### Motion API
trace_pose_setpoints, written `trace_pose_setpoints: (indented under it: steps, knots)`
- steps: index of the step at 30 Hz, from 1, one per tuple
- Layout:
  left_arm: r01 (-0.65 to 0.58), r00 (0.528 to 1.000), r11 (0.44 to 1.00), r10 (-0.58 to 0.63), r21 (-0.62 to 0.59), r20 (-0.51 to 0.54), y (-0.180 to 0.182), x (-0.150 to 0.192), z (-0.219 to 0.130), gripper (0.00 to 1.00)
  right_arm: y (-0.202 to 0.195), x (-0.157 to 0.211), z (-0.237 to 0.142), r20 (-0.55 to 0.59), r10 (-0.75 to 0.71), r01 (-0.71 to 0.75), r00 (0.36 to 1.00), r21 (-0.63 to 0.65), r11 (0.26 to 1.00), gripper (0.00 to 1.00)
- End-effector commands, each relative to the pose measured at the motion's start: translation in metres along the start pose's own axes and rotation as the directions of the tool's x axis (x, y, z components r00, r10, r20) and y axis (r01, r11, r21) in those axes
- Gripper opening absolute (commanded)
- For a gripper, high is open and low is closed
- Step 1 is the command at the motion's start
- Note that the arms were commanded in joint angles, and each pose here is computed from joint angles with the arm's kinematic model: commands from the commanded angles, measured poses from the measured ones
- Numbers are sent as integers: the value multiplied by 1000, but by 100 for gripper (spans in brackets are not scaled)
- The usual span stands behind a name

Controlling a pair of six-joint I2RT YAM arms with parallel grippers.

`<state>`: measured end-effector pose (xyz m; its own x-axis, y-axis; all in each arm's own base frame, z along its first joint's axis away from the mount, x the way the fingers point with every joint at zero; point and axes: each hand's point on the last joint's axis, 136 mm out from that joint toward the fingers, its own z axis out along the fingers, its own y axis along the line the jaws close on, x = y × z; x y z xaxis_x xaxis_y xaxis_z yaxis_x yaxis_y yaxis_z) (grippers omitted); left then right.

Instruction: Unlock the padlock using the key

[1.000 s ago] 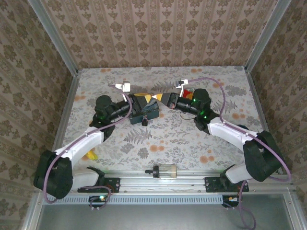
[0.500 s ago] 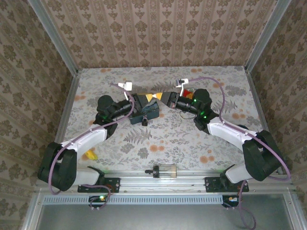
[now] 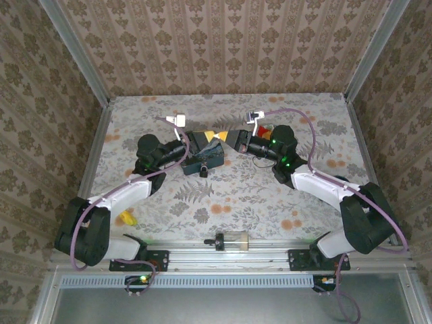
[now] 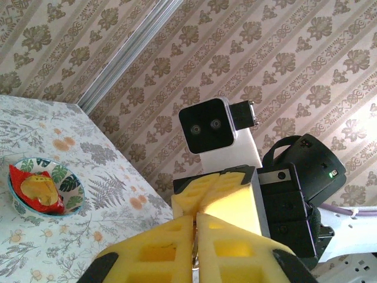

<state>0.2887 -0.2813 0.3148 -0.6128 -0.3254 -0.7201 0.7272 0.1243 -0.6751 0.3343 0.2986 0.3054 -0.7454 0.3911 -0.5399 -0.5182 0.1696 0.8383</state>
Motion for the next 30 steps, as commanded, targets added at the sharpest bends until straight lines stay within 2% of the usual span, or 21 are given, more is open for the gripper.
trace_pose_setpoints:
  steps: [1,5,7,10,13,16,19,24,30]
  knots:
    - [-35,999,999,34,39,17,-9,-7,0,3,10,-6,5,-1,-21,21,1000,-37,999,0]
    - [-40,999,998,40,44,13,-9,-6,-1,0,8,-5,6,-6,-19,19,1000,-28,999,0]
    - [-50,999,997,50,53,0,-12,-5,-1,0,4,-4,6,-14,-24,24,1000,-1,1000,10]
    - [-66,997,996,69,62,-46,-17,0,-1,0,-3,-1,3,-41,-56,59,998,69,996,19]
    - [-107,987,992,113,60,-111,-25,6,-4,0,-19,2,-7,-57,-96,104,994,181,978,24]
    - [-158,971,987,159,22,-176,-28,13,-10,0,-7,0,-24,-36,-175,179,984,210,961,35]
    - [-220,947,975,214,3,-238,-35,20,-19,0,-6,1,-40,-33,-230,230,973,263,937,41]
    - [-306,897,951,302,38,-324,-56,31,-28,0,21,10,-55,-62,-334,339,941,203,918,45]
    - [-344,839,931,364,124,-404,-80,49,-29,0,60,36,-62,-144,-401,406,905,3,914,46]
